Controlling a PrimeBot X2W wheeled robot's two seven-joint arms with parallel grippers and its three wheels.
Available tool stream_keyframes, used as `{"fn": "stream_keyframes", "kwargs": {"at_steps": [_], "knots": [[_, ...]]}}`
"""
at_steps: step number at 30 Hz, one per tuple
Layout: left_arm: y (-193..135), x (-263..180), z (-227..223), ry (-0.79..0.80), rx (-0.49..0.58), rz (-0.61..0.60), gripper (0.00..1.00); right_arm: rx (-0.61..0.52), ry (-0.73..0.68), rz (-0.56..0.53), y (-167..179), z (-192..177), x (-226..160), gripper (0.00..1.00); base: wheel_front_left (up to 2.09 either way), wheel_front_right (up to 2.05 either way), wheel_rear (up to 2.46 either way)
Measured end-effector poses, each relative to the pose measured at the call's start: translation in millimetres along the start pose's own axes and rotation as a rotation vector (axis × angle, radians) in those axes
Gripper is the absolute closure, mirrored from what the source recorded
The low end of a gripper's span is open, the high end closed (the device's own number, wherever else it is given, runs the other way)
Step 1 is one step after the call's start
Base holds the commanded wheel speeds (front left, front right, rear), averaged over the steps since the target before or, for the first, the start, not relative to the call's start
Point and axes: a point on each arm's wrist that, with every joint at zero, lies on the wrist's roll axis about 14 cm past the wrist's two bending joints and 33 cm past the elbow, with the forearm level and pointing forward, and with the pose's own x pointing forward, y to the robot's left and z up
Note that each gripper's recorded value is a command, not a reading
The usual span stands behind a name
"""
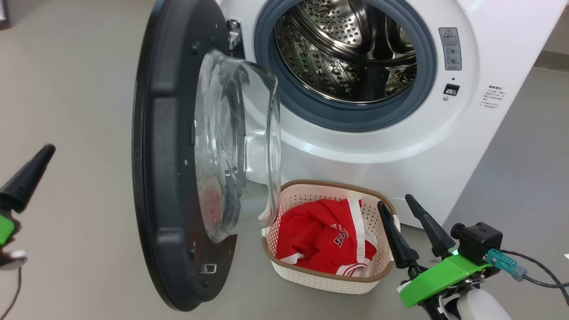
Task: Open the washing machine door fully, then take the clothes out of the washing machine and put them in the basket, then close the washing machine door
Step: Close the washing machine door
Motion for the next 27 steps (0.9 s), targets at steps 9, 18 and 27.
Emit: {"fn": "stream_keyframes", "kwargs": {"at_steps": [9,18,27], "knots": [[30.4,-24.3,-10.3,-0.134,0.151,0.097,0.0,-0.002,-0.006,0.018,6.6,2.4,2.9,0.0,0.0,0.0,0.0],[46.3,-40.3,-22.6,-0.237,0.297,0.169,0.0,-0.004,-0.009,0.024,8.0,3.4,4.3,0.0,0.0,0.0,0.0],[52.3,-49.9,-42.0,-0.32,0.42,0.207,0.0,-0.002,0.0,0.029,10.6,0.2,2.1,0.0,0.0,0.0,0.0]]}}
